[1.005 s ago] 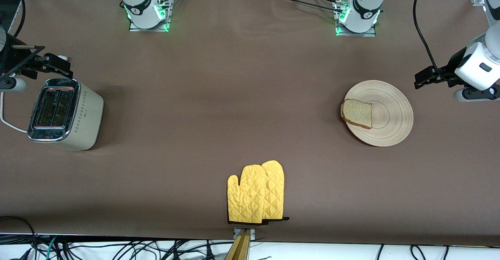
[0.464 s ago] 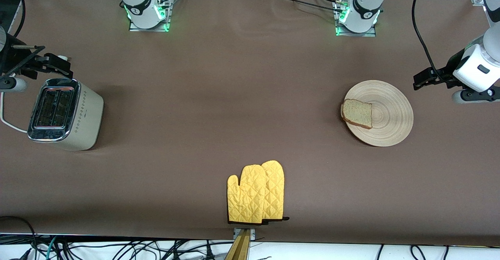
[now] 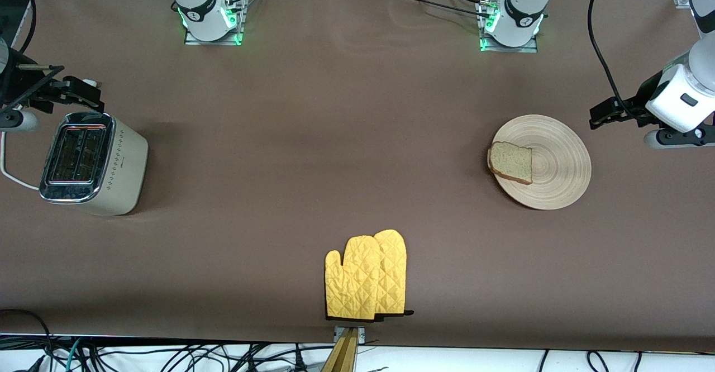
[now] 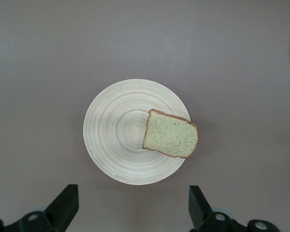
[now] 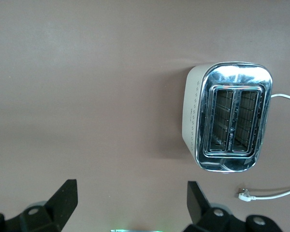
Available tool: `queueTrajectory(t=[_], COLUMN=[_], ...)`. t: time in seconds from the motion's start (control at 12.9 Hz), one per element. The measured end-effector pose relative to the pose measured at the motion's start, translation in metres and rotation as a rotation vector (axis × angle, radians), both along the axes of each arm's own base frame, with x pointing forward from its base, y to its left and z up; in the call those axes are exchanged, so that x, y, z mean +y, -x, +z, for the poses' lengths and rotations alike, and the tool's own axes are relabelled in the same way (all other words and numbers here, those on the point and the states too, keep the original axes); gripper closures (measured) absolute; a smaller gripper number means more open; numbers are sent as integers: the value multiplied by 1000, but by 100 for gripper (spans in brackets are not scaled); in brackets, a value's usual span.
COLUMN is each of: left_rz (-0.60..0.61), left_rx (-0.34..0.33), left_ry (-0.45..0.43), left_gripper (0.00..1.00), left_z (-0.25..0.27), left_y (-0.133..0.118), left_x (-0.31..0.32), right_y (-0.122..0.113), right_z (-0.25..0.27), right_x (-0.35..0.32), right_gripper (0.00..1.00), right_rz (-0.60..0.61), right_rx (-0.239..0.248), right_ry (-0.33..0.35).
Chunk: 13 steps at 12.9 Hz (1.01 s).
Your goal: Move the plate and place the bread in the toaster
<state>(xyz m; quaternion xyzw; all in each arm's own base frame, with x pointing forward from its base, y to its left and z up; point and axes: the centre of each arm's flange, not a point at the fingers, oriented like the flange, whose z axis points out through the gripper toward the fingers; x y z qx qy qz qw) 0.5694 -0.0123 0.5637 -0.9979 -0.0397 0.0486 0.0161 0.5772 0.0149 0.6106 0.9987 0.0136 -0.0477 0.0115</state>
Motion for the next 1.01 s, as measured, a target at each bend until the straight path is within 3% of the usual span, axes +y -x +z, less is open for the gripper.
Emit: queueTrajectory(t=[0.23, 0.46, 1.01], left_rz=[12, -8, -138], left_rx=[-29, -64, 9], left_ry=[0, 10, 93], left_gripper=[0, 0, 0], left_z=[-13, -71, -189], left_y=[-12, -28, -19], left_x=[18, 93, 260], right_y=[0, 0, 0], right_z=[0, 0, -1], right_x=[0, -1, -3], right_gripper=[0, 0, 0], right_rz=[-1, -2, -5], right_rx=[0, 0, 1], right_ry=[0, 0, 0])
